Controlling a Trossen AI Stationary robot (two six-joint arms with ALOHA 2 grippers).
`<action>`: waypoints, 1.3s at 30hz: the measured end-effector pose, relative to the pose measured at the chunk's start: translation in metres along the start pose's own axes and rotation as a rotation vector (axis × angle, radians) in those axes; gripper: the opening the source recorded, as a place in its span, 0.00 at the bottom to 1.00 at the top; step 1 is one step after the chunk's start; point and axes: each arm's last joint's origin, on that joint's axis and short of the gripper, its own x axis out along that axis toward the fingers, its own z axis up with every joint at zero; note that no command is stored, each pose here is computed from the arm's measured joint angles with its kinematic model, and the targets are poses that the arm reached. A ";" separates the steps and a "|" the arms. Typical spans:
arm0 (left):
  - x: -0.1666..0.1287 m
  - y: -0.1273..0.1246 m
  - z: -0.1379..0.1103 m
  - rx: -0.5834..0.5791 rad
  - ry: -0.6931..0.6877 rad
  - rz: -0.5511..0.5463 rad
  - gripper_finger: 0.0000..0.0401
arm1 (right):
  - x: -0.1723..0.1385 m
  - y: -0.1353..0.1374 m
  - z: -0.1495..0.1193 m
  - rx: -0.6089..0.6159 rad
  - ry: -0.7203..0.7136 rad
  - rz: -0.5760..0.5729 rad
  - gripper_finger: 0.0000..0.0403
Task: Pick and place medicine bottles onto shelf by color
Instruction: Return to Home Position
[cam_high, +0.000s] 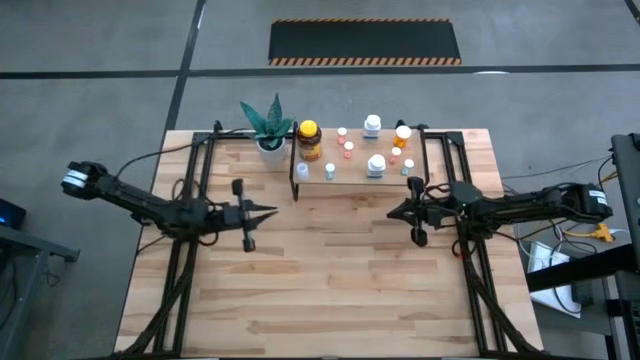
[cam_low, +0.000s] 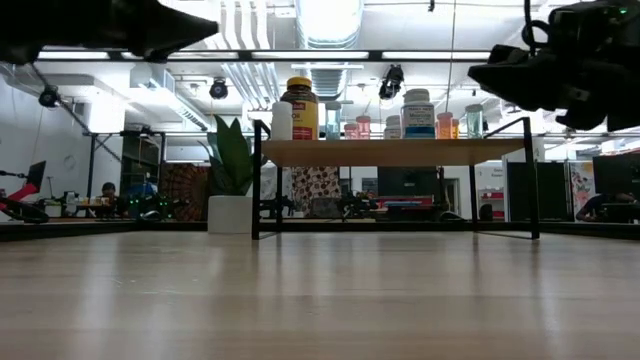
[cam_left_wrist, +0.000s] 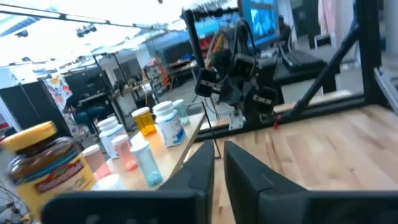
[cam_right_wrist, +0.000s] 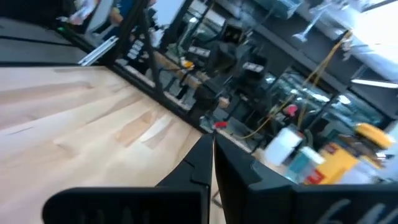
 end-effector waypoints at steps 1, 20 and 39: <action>-0.005 0.002 -0.003 -0.013 -0.016 0.006 0.03 | -0.002 0.000 0.000 -0.004 -0.005 -0.014 0.02; -0.052 0.012 -0.044 -0.099 -0.123 0.038 0.00 | -0.026 -0.005 0.017 -0.022 -0.055 -0.088 0.02; -0.051 0.010 -0.048 -0.093 -0.094 0.033 0.00 | -0.056 -0.003 0.040 -0.036 -0.207 -0.159 0.02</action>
